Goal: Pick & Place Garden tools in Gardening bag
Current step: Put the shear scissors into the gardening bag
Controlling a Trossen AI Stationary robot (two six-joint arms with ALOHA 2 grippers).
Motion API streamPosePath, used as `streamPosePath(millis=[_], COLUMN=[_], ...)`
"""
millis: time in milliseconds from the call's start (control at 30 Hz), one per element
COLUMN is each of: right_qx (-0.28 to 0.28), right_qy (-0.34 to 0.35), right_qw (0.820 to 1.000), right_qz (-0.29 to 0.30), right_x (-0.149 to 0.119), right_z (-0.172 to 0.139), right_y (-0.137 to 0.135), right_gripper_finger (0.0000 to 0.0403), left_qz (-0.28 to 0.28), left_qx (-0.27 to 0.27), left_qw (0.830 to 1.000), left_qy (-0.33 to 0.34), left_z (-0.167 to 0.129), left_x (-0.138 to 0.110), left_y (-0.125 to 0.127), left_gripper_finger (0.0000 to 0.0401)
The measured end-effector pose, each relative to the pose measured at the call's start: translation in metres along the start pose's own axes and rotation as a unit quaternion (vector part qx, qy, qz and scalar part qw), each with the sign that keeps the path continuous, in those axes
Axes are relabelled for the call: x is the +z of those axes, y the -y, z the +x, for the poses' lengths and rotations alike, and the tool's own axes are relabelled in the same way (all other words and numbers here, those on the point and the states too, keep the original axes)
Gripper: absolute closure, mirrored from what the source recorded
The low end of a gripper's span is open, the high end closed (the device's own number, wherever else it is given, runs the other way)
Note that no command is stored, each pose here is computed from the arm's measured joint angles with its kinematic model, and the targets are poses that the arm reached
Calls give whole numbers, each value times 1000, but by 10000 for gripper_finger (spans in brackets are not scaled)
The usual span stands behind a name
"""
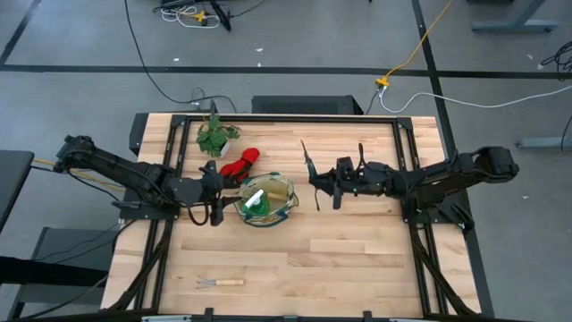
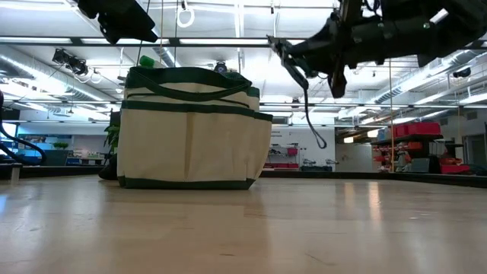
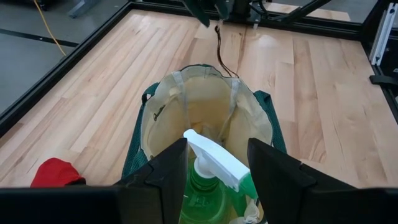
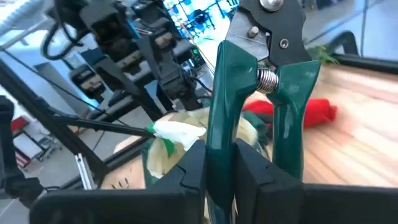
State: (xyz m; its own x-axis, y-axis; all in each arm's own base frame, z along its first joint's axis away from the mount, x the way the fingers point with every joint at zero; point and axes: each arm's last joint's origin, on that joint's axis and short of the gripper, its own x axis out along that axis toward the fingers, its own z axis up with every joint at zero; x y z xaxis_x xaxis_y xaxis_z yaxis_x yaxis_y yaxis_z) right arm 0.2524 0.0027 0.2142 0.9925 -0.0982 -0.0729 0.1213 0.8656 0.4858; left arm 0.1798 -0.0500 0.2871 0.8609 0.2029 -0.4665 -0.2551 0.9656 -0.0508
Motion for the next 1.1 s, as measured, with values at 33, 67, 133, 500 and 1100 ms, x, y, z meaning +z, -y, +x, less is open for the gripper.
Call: streamPosePath(millis=[33,67,133,500,1100], right_qx=[5,10,19,1,45], right_qy=[3,7,11,-9,-25], right_qw=[1000,1000,999,997,984], right_qz=[-5,-10,-23,-71,-169], right_x=[2,4,9,24,83], right_z=[1,2,4,37,88], right_y=[-3,-6,-12,-35,-81], right_gripper_finger=[358,358,358,358,358], left_qz=[0,0,-1,-2,-2], left_qx=[0,0,0,-1,-6], left_qw=[1000,1000,1000,1000,1000], left_qy=[0,0,1,3,2], left_z=[0,0,0,0,0], left_x=[0,0,0,1,1], left_y=[0,0,0,0,1], left_gripper_finger=[227,227,227,227,227])
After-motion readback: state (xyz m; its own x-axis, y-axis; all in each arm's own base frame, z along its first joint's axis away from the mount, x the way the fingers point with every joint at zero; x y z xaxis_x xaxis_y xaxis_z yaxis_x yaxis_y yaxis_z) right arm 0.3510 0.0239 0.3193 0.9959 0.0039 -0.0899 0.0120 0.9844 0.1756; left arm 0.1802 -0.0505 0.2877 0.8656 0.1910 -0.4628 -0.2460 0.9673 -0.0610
